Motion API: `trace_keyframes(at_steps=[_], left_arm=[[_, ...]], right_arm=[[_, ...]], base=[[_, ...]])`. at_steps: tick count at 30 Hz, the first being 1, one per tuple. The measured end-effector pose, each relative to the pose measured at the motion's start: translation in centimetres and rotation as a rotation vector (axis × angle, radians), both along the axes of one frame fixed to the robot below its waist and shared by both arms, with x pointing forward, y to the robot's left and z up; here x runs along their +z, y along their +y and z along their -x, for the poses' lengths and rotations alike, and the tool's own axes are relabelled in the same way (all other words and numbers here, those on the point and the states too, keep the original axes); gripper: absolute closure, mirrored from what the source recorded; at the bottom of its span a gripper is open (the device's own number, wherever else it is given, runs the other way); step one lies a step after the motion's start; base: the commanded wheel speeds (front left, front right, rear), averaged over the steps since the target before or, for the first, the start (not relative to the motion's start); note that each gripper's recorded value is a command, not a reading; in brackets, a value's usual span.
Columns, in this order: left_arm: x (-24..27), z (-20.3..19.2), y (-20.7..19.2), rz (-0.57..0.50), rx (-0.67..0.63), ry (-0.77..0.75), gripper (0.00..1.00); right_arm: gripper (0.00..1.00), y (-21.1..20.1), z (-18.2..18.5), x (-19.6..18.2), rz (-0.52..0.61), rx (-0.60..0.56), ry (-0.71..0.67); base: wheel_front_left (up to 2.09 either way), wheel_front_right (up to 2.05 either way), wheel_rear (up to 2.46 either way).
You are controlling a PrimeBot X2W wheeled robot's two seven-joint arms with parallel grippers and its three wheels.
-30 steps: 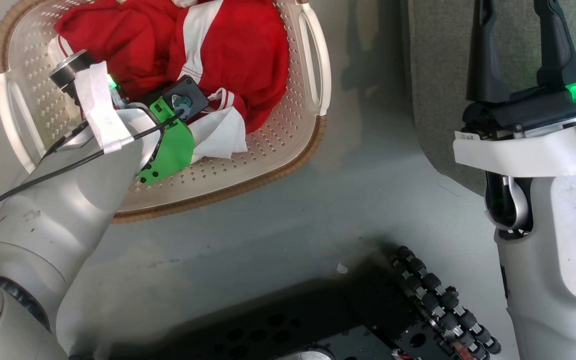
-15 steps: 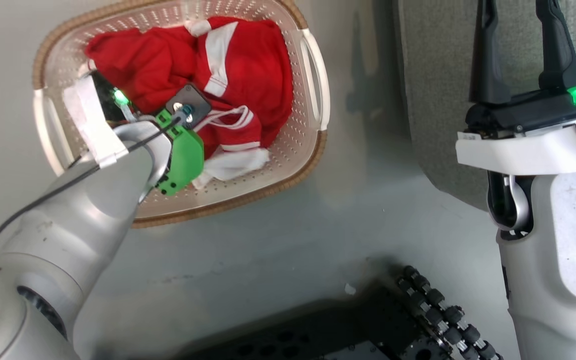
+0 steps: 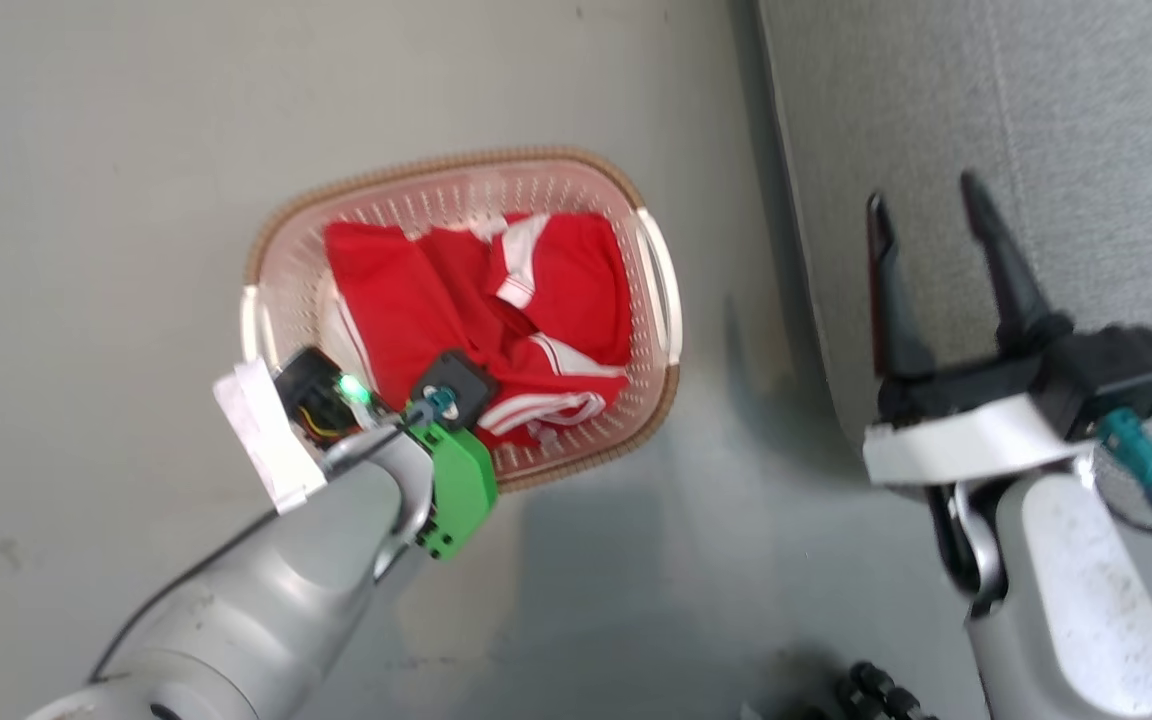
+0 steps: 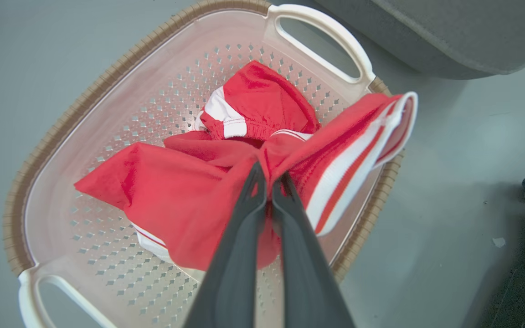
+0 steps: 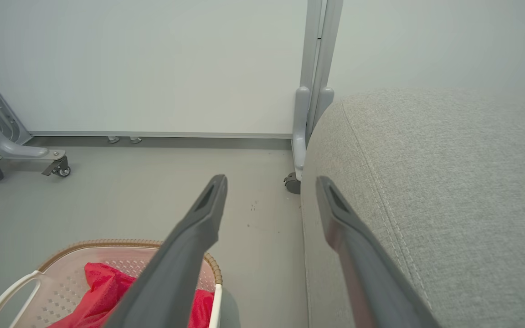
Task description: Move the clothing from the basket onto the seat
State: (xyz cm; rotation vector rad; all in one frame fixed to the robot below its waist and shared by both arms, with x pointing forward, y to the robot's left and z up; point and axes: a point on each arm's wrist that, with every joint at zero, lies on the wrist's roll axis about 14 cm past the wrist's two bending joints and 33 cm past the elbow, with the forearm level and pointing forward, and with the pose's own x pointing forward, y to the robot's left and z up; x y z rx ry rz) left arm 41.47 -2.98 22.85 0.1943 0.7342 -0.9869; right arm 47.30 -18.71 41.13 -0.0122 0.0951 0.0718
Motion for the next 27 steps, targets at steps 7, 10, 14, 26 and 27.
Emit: trace_keyframes(at_steps=[7, 10, 14, 26, 27], left_arm=[[9.3, -0.7, -0.9, 0.173, 0.172, -0.141, 1.0], [13.1, -0.9, -0.2, 0.223, 0.236, -0.227, 1.0], [18.3, -0.8, 0.8, 0.292, 0.302, -0.35, 1.0], [29.7, 2.1, 3.3, 0.446, 0.398, -0.631, 1.0], [30.3, 2.3, 3.4, 0.455, 0.399, -0.648, 1.0]], right_arm=[[0.0, 2.2, 4.4, 2.8, -0.03, 0.047, -0.015], [0.0, 2.9, 5.9, 4.3, -0.038, 0.064, -0.042], [0.0, 3.7, 7.9, 6.2, -0.044, 0.082, -0.084], [0.0, 6.3, 12.3, 10.8, -0.055, 0.16, -0.214], [0.0, 6.5, 12.6, 11.0, -0.057, 0.167, -0.22]], base=[[0.0, 0.0, 0.0], [0.0, 0.0, 0.0], [0.0, 0.0, 0.0], [0.0, 0.0, 0.0], [0.0, 0.0, 0.0]])
